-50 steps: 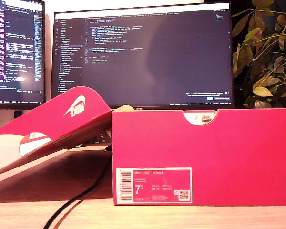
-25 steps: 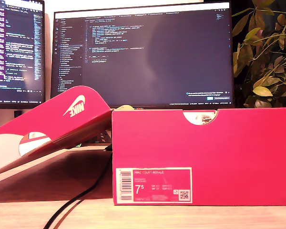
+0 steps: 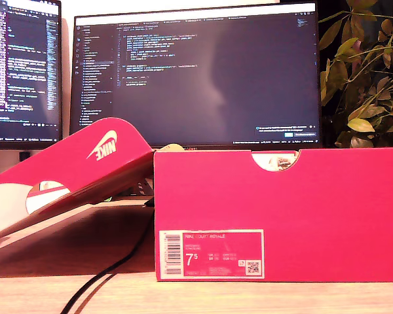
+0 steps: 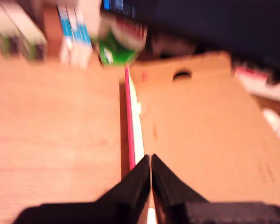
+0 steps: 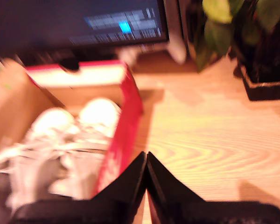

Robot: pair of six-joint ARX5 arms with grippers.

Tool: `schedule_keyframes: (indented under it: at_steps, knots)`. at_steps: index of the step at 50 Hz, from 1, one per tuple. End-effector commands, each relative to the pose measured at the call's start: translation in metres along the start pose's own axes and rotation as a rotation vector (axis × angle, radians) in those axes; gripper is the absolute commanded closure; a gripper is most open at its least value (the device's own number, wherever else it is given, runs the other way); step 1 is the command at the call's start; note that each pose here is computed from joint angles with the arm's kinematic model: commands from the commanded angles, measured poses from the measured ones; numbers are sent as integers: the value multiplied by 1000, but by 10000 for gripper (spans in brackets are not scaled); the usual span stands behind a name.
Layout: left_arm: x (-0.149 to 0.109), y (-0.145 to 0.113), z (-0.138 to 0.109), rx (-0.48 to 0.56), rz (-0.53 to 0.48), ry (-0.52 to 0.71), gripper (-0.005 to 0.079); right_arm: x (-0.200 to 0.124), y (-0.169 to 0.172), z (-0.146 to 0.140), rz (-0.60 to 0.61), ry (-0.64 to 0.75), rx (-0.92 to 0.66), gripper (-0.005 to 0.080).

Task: Close the red shoebox by pushing the lid with your left arm and holding the box in place with your right arm

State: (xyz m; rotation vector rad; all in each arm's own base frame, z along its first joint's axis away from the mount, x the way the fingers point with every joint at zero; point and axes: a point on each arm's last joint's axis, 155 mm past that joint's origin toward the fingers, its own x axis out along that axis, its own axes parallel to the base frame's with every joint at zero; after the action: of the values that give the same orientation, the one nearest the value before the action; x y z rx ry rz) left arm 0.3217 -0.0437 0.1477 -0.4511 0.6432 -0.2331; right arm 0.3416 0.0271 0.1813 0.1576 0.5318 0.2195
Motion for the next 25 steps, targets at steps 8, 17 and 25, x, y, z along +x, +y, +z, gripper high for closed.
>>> schedule_keyframes:
  at_steps: [8,17,25]
  knots:
    - [26,17,-5,-42,8,137,762,34,-5,-17,19,117,-43,764]
    - [51,28,-21,-80,-13,256,762,61,-2,-38,49,192,-68,764]
    - [67,38,-33,-107,-4,320,762,78,6,-45,74,232,-76,764]
